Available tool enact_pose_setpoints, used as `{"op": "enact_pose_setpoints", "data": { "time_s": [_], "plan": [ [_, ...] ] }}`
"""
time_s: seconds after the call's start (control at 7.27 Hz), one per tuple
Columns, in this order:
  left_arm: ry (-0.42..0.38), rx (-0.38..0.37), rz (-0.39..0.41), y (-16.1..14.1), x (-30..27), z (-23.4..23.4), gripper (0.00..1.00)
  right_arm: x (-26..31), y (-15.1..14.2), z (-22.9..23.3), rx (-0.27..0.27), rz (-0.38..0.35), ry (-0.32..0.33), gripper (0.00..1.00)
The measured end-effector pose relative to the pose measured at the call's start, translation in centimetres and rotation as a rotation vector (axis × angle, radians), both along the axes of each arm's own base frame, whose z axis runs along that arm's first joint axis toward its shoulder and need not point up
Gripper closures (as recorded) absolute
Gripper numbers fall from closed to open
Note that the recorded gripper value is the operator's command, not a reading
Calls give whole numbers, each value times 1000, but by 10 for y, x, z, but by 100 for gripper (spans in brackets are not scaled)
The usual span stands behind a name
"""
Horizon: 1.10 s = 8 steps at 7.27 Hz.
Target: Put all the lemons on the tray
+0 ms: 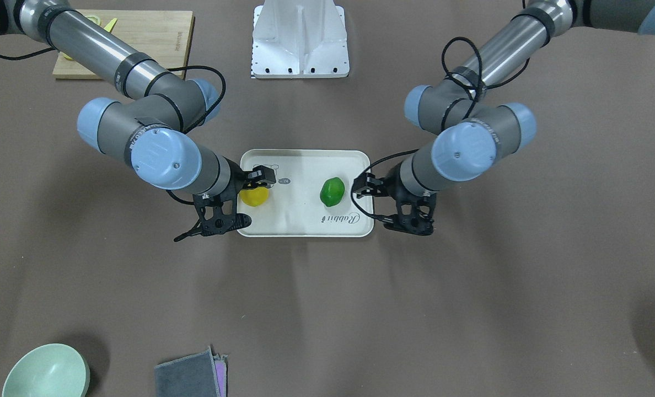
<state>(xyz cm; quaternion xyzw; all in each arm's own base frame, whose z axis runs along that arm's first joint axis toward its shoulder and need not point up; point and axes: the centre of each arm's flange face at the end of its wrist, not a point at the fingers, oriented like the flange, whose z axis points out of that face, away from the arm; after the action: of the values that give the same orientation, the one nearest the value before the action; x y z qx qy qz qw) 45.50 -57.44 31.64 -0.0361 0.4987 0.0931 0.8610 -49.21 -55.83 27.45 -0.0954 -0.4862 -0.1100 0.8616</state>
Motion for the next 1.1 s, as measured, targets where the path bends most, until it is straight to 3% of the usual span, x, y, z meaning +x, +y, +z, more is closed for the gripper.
{"op": "enact_pose_setpoints", "data": {
  "time_s": [0.41, 0.55, 0.69, 1.1],
  "plan": [
    [-150, 99, -14, -65, -139, 57, 2, 100, -45, 33, 68, 54, -43, 1],
    [-197, 131, -22, -72, -191, 82, 2, 144, -53, 61, 67, 66, -69, 4],
    [-227, 134, -46, -61, -238, 111, 2, 183, -55, 96, 64, 87, -83, 4],
    [-266, 110, -105, 19, -346, 186, 2, 291, -31, 215, 112, 150, -51, 2]
  ]
}}
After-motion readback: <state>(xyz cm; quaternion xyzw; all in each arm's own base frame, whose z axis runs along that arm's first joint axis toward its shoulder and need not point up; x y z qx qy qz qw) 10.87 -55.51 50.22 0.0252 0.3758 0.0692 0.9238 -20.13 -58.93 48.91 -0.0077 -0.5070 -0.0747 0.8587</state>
